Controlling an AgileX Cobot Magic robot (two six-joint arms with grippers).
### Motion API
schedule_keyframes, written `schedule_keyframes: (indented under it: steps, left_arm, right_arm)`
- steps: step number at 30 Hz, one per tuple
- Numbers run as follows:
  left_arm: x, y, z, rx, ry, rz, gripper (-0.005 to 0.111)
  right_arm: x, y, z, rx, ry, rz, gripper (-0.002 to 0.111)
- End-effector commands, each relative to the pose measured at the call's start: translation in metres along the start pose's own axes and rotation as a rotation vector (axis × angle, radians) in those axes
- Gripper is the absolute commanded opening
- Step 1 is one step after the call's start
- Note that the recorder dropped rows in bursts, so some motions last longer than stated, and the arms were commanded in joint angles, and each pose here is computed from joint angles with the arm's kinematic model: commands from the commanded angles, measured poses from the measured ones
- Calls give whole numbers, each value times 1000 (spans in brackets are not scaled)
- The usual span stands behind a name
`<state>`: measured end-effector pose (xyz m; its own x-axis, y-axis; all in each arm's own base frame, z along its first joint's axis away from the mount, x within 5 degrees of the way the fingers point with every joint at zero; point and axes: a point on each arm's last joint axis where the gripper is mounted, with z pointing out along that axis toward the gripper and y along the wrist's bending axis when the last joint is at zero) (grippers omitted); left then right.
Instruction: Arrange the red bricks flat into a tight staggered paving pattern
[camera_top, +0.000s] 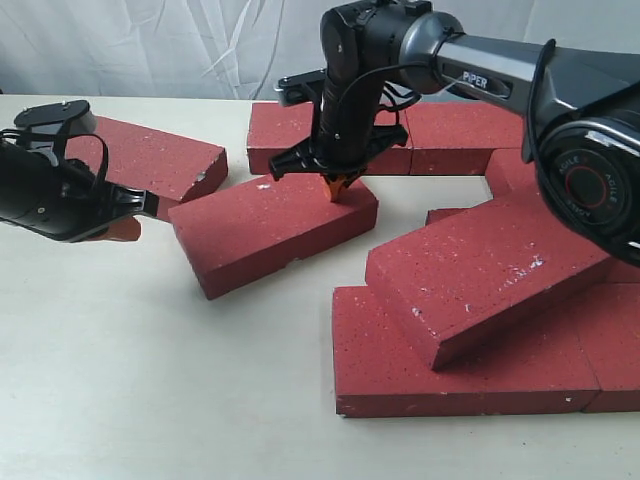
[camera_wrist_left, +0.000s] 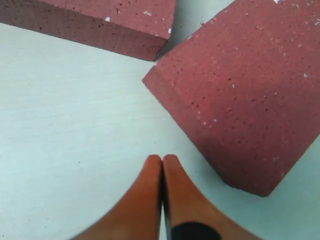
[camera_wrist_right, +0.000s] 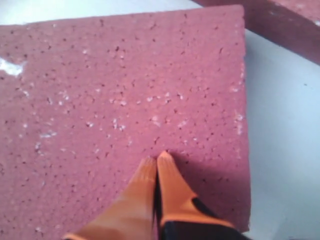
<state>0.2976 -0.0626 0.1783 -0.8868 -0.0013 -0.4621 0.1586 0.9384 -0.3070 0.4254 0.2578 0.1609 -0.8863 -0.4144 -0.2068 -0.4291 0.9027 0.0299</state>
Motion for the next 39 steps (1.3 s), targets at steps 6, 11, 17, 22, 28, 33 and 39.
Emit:
schedule_keyframes:
  steps: [6,11,17,22,28,33,39]
  left_arm:
    - [3,-2,3,4,14,10,0]
    - [7,3,19,0,49,-39,0]
    - [13,7,43,14,92,-146,0]
    - [13,-13,57,59,96,-91,0]
    - [10,-37,63,47,44,-25,0]
    - [4,-50,69,44,1,-16,0]
    - [-4,-48,90,5,-36,-93,0]
  right_arm:
    - [5,-33,0,57,79,71,-1]
    - [2,-40,-10,85,33,88,-1]
    - [-1,-40,-18,84,-6,88,-1]
    - [-5,-40,-24,80,-49,89,-1]
    - [-8,-43,-39,76,-103,95,-1]
    - [-8,-53,-40,83,-104,112,-1]
    - [-8,-57,-40,86,-100,118,-1]
